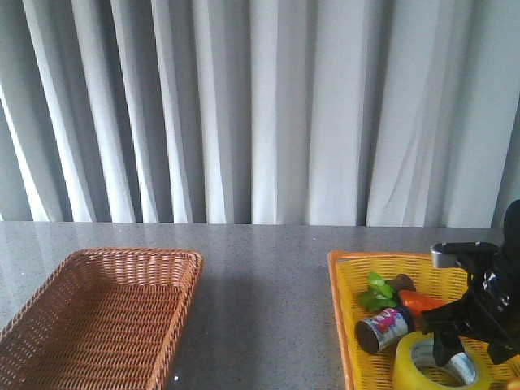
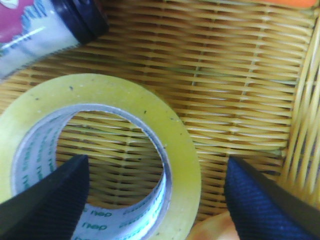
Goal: Transfer tape with both arms
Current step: 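Lower the right gripper onto the yellow tape roll in the yellow basket, then close the right gripper on the tape roll rim and lift it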
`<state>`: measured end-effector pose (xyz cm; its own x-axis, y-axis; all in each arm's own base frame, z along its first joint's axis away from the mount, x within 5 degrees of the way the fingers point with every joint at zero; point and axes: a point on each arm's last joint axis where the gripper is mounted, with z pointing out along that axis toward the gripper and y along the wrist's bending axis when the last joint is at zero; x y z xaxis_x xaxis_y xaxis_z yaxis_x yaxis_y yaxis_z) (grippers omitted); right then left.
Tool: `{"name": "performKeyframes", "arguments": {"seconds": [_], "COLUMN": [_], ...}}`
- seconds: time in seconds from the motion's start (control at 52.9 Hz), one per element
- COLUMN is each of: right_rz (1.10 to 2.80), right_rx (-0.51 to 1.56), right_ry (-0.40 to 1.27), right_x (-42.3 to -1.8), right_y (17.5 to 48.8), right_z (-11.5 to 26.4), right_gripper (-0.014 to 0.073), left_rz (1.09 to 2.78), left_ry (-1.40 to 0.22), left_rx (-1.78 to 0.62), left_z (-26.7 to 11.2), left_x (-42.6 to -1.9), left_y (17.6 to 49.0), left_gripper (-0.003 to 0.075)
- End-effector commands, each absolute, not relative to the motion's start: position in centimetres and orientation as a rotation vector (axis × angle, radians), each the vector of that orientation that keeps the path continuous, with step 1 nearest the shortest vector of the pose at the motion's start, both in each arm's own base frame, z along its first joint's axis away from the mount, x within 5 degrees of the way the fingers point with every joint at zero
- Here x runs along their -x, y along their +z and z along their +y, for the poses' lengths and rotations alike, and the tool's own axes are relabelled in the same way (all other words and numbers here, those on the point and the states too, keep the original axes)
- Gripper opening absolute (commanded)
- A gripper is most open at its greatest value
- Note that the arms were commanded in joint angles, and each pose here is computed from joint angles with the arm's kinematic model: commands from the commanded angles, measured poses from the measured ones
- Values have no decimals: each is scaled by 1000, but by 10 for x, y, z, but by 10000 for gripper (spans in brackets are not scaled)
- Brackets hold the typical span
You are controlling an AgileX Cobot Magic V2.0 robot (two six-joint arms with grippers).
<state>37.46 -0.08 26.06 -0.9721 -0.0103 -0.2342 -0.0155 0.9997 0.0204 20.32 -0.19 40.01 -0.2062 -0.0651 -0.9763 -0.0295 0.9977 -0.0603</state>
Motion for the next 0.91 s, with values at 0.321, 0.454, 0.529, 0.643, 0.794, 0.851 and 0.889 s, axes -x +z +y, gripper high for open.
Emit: {"name": "performKeyframes", "arguments": {"seconds": [0.321,0.454,0.529,0.643,0.794,0.851,0.889], "right_rz": [2868,2859,2853,2852,2848,2848,2848], "right_rx": [38,33,29,34,41,41,42], "right_ry": [-50,-49,-52,-58,-59,-59,-59], "right_x": [-385,-388,-388,-388,-389,-389,-389], "right_y": [259,257,257,257,257,257,257], "right_z": [-6,-6,-6,-7,-7,-7,-7], "right_gripper": [455,355,277,137,5,-14,-11], "left_rz": [1690,1690,1690,1690,1690,1689,1688], "left_ry": [-58,-58,-58,-56,-56,-56,-56], "left_rx": [70,70,70,69,68,68,68], "left_z": [-3,-3,-3,-3,-3,-3,-3], "left_x": [-200,-200,-200,-200,-200,-200,-200], "left_y": [417,417,417,417,417,418,418], "left_gripper": [516,516,516,516,516,516,516]}}
